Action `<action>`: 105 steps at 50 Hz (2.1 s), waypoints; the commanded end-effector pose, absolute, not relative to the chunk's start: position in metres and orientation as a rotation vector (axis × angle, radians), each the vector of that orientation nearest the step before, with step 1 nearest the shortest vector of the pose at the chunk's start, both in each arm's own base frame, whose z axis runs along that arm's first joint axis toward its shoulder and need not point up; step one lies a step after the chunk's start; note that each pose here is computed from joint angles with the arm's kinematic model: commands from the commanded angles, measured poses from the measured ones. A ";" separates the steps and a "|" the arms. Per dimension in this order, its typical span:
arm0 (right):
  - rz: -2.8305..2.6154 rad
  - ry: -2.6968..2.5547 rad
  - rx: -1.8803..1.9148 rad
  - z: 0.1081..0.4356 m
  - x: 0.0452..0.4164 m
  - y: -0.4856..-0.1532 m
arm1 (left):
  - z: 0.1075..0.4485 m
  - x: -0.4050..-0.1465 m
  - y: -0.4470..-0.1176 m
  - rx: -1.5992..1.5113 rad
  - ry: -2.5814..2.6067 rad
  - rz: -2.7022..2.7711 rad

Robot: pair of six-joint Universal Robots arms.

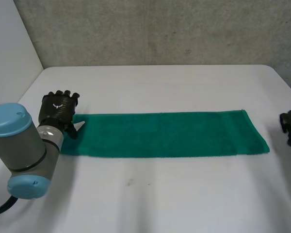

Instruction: Fold the towel.

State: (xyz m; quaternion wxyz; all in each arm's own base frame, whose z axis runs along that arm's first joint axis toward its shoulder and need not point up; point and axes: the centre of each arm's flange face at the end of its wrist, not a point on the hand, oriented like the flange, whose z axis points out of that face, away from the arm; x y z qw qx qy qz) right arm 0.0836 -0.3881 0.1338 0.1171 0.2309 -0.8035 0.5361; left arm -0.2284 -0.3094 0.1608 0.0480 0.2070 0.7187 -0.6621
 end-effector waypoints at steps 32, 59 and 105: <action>1.759 -2.579 0.804 0.105 0.111 -0.369 | 0.164 -0.225 -0.301 0.521 2.284 -2.076; 1.667 -2.140 0.557 0.154 0.035 -0.418 | 0.162 -0.226 -0.298 0.528 2.295 -2.068; 2.169 -2.028 1.739 0.191 0.378 -0.238 | 0.179 -0.262 -0.276 0.658 2.262 -2.192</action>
